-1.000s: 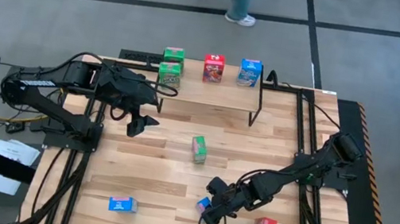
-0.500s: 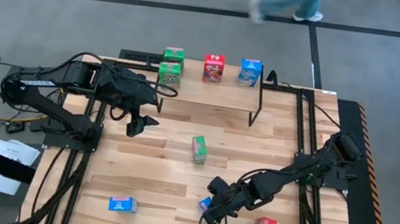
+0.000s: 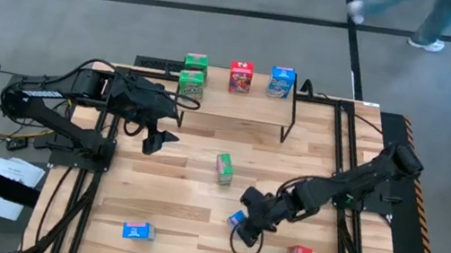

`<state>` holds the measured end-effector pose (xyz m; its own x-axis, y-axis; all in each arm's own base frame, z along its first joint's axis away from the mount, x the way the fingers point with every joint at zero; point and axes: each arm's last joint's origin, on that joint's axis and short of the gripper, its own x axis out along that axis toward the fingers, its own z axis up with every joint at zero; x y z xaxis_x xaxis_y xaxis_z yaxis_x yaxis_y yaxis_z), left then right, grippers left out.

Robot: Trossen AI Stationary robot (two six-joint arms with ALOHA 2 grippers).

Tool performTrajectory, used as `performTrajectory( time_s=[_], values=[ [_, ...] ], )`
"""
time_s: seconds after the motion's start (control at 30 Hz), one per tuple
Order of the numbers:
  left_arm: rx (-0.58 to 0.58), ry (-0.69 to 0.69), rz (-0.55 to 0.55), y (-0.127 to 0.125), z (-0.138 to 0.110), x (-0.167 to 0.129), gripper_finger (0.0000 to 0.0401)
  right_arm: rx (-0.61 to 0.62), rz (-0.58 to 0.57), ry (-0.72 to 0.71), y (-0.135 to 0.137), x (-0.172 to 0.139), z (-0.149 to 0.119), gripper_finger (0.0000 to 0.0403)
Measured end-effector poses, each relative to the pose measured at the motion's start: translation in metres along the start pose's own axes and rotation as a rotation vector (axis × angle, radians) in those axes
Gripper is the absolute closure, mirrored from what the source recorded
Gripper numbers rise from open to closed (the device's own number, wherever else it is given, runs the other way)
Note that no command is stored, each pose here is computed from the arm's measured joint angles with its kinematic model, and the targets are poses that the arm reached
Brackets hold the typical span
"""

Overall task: Stack cereal on shelf
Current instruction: Put the right blue cereal box on the shelf aligned with the other blue cereal box

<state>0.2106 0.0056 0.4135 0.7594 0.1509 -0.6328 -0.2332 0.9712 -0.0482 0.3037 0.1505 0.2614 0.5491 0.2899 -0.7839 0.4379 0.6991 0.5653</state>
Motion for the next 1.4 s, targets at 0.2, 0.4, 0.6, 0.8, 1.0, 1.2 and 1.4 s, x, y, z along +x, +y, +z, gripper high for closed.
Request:
performTrajectory(
  time_s=[0.2, 0.4, 0.6, 0.8, 1.0, 1.2, 1.4],
  values=[
    [0.016, 0.001, 0.0, 0.0, 0.0, 0.0, 0.0088, -0.018, 0.008, -0.06, -0.014, -0.037, 0.026, 0.0207],
    [0.022, 0.002, 0.0, 0.0, 0.0, 0.0, 0.0088, -0.029, 0.017, -0.167, -0.035, -0.079, 0.053, 0.0207],
    [0.023, 0.007, 0.001, 0.0, -0.001, 0.0, 0.0088, -0.004, -0.022, -0.281, -0.065, -0.122, 0.075, 0.0207],
    [0.024, 0.012, 0.002, 0.0, -0.001, 0.0, 0.0088, 0.057, -0.066, -0.406, -0.095, -0.156, 0.094, 0.0207],
    [0.024, 0.012, 0.002, 0.0, -0.001, 0.0, 0.0088, 0.163, -0.143, -0.481, -0.126, -0.177, 0.108, 0.0207],
    [0.024, 0.012, 0.002, 0.0, -0.001, 0.0, 0.0088, 0.231, -0.159, -0.531, -0.145, -0.189, 0.118, 0.0207],
    [0.024, 0.012, 0.002, 0.0, -0.001, 0.0, 0.0088, 0.291, -0.189, -0.579, -0.161, -0.197, 0.127, 0.0207]
  ],
)
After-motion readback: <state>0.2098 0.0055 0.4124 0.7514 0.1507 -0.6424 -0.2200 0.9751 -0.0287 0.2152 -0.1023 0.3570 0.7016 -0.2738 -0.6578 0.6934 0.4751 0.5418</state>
